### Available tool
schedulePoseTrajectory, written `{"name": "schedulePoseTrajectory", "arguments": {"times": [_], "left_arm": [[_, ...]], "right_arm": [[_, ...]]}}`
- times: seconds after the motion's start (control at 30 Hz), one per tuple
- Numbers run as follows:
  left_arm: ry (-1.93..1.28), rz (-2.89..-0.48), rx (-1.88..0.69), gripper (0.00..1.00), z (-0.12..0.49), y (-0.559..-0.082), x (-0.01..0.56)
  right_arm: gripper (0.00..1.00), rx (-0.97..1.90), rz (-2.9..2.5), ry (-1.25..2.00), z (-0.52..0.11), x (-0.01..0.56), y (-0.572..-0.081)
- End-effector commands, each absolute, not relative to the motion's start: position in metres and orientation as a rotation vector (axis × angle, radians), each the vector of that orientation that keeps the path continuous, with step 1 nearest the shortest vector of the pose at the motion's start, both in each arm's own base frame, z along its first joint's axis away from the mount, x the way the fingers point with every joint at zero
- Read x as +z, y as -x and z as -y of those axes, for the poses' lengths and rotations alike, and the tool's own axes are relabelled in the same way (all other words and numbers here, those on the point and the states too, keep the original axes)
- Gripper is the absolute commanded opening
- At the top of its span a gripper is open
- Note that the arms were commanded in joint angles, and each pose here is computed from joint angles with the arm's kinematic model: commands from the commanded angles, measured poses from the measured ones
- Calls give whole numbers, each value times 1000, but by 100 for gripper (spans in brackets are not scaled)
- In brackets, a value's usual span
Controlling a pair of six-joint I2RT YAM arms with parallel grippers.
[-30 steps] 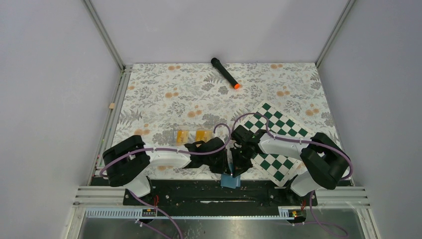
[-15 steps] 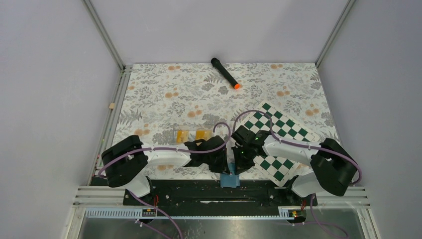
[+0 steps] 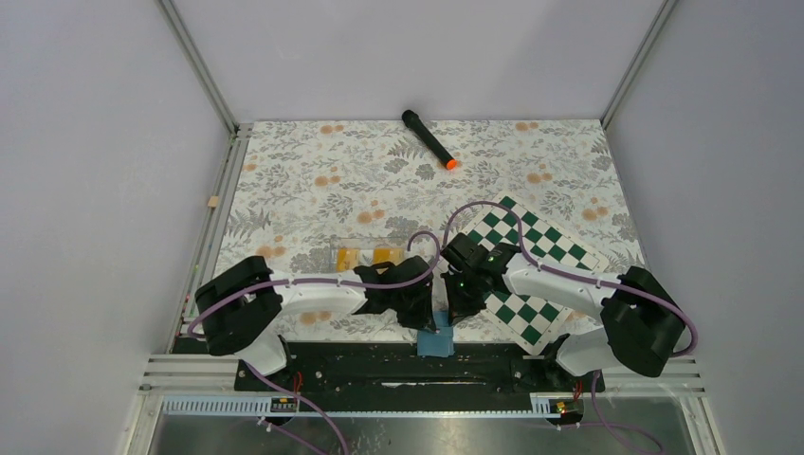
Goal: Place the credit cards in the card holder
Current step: Close the card holder at the center of the board.
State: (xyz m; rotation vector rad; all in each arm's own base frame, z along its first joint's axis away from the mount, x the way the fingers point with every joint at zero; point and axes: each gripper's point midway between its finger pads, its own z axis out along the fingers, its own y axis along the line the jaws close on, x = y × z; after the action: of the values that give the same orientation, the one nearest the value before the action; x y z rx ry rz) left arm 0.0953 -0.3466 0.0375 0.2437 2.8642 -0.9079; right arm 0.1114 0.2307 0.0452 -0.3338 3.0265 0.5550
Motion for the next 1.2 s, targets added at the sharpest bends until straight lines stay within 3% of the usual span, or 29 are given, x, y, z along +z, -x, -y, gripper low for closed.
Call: {"name": "schedulePoseTrajectory", "arguments": {"times": [0.0, 0.63, 1.17], "left_arm": [[-283, -2848, -914, 0, 355, -99, 46], [-298, -2944, -755, 0, 340, -86, 19], [-336, -2782, -934, 0, 370, -102, 79]], "right_arm": [[0, 584, -3024, 357, -234, 47, -111], [0, 724, -3089, 335, -254, 20, -100], [0, 647, -2989, 291, -246, 38, -116]]}}
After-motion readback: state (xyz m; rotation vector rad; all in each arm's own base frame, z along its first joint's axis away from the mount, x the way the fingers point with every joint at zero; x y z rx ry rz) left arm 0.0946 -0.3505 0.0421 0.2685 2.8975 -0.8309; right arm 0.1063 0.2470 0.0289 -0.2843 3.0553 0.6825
